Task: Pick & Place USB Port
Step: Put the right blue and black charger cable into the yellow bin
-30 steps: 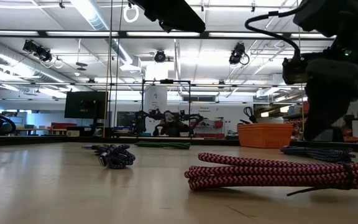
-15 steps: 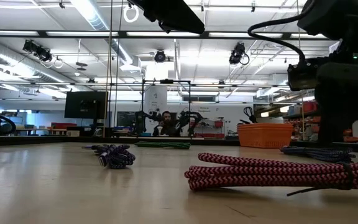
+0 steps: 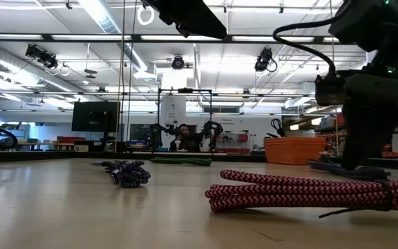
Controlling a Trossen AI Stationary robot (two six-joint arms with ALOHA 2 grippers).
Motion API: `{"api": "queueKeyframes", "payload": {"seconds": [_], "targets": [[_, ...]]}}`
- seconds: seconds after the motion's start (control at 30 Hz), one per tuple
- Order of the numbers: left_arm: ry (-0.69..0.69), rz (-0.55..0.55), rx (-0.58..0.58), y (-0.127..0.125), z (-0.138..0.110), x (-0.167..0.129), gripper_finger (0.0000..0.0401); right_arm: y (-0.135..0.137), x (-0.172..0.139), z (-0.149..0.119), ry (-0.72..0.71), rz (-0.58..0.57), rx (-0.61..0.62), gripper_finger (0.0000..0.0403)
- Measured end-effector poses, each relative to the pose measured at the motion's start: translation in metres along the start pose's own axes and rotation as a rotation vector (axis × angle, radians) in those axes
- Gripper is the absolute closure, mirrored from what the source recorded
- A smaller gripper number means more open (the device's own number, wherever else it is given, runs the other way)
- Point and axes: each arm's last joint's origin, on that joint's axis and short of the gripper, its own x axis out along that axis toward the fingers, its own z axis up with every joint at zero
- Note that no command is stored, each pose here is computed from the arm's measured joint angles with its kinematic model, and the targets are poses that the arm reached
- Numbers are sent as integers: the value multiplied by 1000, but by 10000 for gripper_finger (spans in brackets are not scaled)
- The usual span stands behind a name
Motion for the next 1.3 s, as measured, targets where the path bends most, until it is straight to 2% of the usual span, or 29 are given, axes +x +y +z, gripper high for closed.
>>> {"api": "queueKeyframes", "payload": {"seconds": [0.17,0.3,0.37,0.63,0.77,0.97,1.3], "targets": [[-1,0,0,0,0,0,318,1,1,1,-30,2,-12,303],[-1,0,0,0,0,0,318,0,1,1,-24,-13,-23,371],[0,0,0,0,0,0,318,-1,1,1,-28,-16,-38,392],[0,0,0,0,0,0,318,2,-10,6,-81,-14,-64,401],[0,0,0,0,0,0,318,4,-22,11,-93,16,-74,394],[7,-1,0,0,-1,0,318,3,-22,9,-43,30,-59,368],[14,-2,1,0,-1,0,318,2,-19,8,-34,8,-39,263]]}}
